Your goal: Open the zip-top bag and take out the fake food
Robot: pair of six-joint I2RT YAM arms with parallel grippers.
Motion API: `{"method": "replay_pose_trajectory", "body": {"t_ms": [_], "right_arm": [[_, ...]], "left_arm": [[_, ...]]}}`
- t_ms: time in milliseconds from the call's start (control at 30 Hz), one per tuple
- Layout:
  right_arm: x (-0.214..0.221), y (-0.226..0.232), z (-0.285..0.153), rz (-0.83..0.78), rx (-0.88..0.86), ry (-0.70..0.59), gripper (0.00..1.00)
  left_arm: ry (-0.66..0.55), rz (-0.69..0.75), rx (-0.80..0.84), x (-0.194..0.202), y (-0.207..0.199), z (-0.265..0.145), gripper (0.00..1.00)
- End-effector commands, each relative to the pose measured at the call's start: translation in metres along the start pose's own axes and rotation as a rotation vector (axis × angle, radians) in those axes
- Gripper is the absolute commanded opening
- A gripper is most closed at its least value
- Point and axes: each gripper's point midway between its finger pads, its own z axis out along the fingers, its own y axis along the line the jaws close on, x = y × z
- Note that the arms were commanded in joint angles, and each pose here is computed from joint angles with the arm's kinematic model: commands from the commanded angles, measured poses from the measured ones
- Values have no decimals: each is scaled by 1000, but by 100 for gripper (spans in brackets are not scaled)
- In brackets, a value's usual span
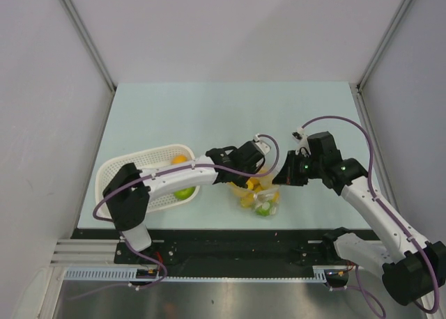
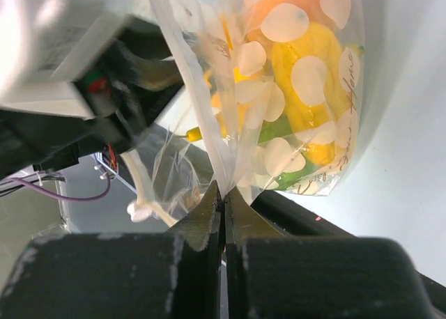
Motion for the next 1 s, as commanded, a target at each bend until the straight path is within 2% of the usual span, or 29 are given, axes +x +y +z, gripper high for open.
{"method": "replay_pose_trajectory", "body": {"t_ms": [0, 67, 300, 333, 367, 433, 467, 600, 733, 967], "right_arm": [[-14, 7, -9, -48, -8, -56, 0], [-13, 6, -10, -47, -6, -61, 0], [-10, 6, -14, -48, -2, -68, 0], [-9, 5, -13, -46, 0, -64, 0], [-8, 4, -12, -45, 1, -63, 0], [-6, 3, -11, -42, 2, -60, 0], [-6, 3, -11, -39, -2, -62, 0], [-6, 6, -10, -28, -16, -66, 0], [-7, 7, -10, -26, -19, -70, 0], [-10, 8, -8, -19, -27, -71, 0]], "left_arm": [[-65, -11, 37, -20, 4, -34, 16], [-72, -17, 34, -20, 6, -39, 1], [-62, -11, 93, -13, -4, -36, 1], [-61, -10, 112, -13, -8, -36, 6], [-69, -9, 127, -14, -12, -39, 21], [-74, -2, 145, -11, -20, -38, 42], [-69, -3, 142, -9, -20, -36, 56], [-44, 4, 112, -2, -20, -23, 78], [-10, 40, 97, 8, -24, -2, 84], [40, 103, 2, 24, -14, 30, 84]]}}
